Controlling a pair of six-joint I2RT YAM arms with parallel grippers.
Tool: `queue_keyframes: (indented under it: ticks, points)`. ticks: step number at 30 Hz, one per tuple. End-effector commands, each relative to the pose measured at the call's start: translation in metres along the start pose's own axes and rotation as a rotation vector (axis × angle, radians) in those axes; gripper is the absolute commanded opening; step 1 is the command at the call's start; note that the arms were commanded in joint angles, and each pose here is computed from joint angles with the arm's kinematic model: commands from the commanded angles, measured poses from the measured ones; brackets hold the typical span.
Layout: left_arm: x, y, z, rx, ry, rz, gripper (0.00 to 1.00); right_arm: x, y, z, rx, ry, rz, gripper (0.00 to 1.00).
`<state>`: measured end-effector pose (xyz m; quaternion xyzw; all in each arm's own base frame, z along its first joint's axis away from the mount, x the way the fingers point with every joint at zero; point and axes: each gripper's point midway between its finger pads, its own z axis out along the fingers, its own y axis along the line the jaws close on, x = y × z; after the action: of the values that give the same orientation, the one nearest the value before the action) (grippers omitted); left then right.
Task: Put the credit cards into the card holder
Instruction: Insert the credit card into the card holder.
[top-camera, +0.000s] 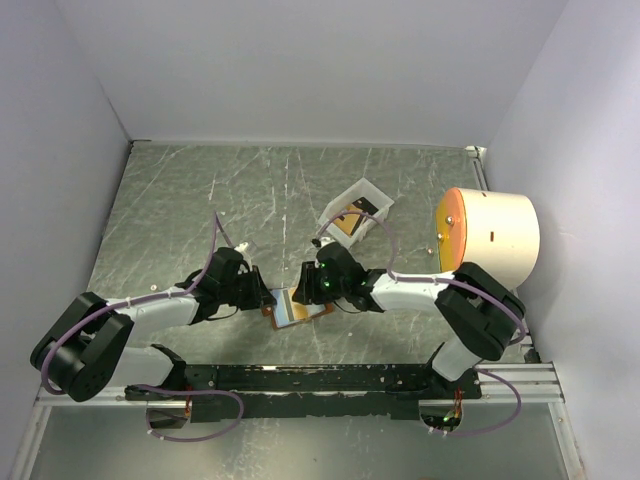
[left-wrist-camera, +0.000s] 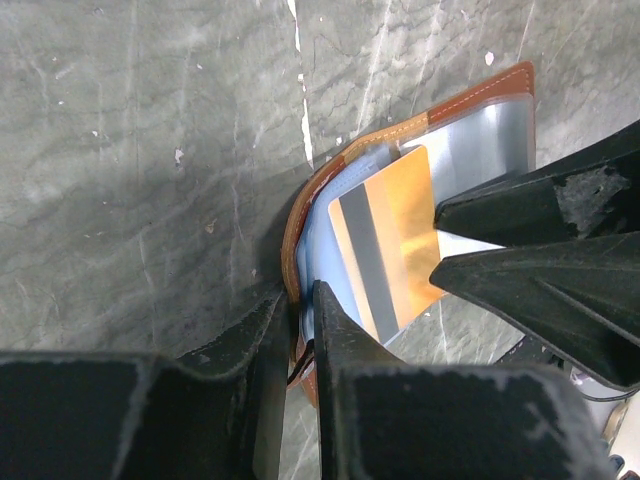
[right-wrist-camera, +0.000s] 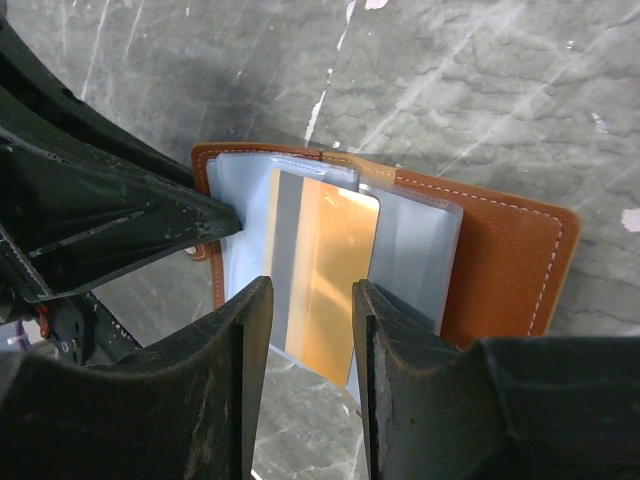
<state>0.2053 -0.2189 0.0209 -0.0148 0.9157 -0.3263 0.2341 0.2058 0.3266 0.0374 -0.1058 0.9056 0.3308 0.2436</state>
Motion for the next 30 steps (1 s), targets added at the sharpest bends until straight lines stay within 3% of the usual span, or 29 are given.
queue_keyframes:
  ticks: [1, 10, 17, 30]
  points:
    - [0.0, -0.004, 0.0, 0.026, 0.008, -0.005, 0.24, 0.004, 0.011, 0.004, -0.05, 0.01, 0.007, 0.38]
    - [0.001, -0.014, -0.001, 0.082, 0.018, -0.011, 0.32, 0.011, 0.012, 0.01, -0.062, 0.025, 0.009, 0.38]
    - [0.001, -0.016, -0.008, 0.082, 0.005, -0.024, 0.5, -0.006, 0.007, -0.006, 0.009, -0.047, -0.015, 0.43]
    - [0.016, -0.002, -0.021, 0.046, 0.011, -0.029, 0.53, 0.009, -0.008, 0.004, 0.035, -0.019, 0.006, 0.44]
